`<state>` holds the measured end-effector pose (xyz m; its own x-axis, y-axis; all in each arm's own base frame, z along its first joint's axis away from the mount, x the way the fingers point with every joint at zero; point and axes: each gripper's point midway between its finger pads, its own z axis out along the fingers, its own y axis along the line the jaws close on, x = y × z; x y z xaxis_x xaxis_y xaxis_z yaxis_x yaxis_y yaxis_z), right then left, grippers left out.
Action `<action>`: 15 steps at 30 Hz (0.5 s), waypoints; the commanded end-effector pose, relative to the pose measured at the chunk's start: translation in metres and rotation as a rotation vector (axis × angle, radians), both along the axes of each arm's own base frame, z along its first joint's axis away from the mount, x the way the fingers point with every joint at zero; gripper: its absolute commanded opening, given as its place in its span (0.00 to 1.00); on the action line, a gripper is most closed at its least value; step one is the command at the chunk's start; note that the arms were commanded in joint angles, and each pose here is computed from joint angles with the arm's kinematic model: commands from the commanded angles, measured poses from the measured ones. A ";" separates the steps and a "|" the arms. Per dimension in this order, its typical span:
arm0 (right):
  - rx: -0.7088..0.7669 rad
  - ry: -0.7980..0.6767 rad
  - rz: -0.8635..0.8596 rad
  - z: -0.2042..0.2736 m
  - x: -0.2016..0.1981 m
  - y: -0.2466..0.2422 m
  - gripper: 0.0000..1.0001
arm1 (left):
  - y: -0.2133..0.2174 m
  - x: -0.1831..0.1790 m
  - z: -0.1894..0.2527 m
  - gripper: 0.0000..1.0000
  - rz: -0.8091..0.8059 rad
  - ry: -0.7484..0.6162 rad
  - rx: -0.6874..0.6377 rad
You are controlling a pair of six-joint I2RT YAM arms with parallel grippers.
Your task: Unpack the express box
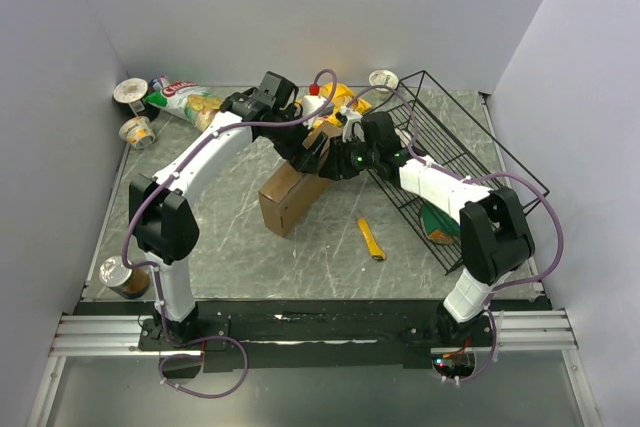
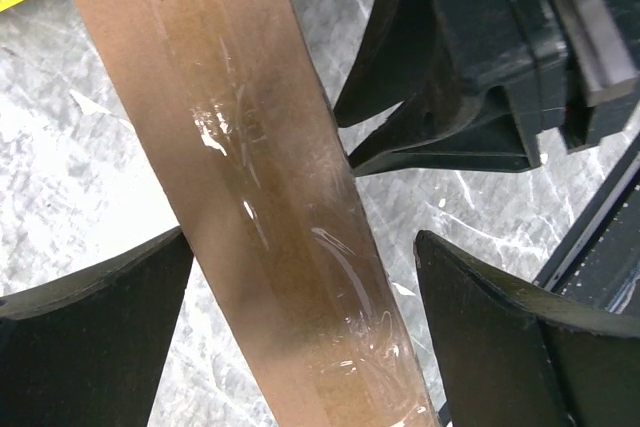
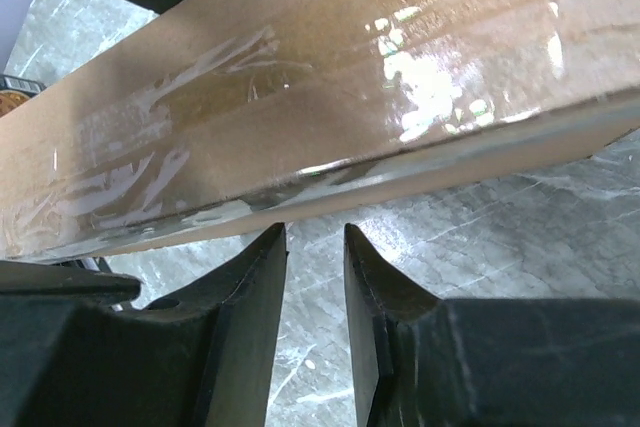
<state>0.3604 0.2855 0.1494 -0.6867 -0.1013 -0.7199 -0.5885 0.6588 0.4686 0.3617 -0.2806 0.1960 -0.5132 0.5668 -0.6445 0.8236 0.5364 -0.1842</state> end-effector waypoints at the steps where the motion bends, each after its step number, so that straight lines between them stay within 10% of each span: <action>1: 0.054 -0.068 -0.001 0.027 0.015 0.008 0.37 | 0.002 0.004 0.017 0.98 0.031 -0.047 0.000; 15: 0.049 -0.065 0.014 0.023 0.011 0.014 0.36 | 0.005 -0.002 0.028 0.87 -0.001 -0.055 0.005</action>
<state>0.3610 0.2883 0.1484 -0.6861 -0.0995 -0.7206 -0.5915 0.6530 0.4730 0.3649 -0.2757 0.1996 -0.5142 0.5728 -0.6384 0.8158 0.5564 -0.1578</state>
